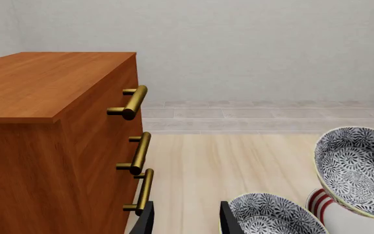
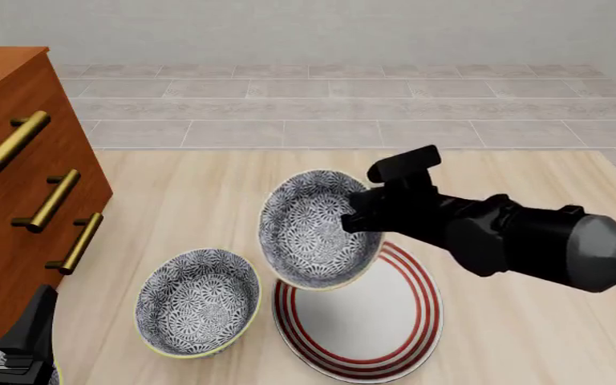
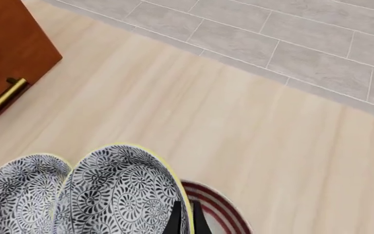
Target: Pick up the bowl and put it in the front on the plate.
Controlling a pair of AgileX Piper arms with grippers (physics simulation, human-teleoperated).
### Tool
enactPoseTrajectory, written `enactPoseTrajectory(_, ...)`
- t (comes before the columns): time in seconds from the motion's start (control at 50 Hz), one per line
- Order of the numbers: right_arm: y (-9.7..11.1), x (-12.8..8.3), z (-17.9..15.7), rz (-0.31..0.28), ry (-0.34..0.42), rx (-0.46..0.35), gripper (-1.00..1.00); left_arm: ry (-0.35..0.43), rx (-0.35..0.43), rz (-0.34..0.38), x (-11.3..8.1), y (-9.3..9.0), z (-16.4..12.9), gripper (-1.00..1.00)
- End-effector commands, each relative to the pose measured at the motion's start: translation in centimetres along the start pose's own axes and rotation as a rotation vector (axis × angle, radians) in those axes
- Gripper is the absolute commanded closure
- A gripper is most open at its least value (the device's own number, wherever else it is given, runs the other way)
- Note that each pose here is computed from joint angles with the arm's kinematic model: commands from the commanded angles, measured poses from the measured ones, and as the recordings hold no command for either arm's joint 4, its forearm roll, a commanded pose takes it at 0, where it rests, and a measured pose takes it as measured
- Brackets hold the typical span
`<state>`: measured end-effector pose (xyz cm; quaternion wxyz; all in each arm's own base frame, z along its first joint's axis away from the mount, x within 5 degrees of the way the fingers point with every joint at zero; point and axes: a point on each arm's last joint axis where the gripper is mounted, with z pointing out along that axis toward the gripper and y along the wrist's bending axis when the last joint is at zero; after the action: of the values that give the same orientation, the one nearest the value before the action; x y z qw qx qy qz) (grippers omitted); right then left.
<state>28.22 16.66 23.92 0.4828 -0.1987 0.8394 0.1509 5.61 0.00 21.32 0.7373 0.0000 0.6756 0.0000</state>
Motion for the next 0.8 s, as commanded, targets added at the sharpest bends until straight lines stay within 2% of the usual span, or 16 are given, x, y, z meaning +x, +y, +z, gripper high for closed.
enactPoseTrajectory(0.02,-0.6,1.4,-0.6,0.058,0.016,0.018,1.00,0.000,0.000,0.000,0.0,0.0,0.0,-1.00)
enactPoseTrajectory(0.32,-1.0,2.3,-1.1,0.083,0.034,0.030,1.00,0.000,0.000,0.000,0.0,0.0,0.0,-1.00)
enactPoseTrajectory(0.8,-0.9,4.2,-1.4,0.087,0.080,0.028,1.00,0.000,0.000,0.000,0.0,0.0,0.0,-1.00)
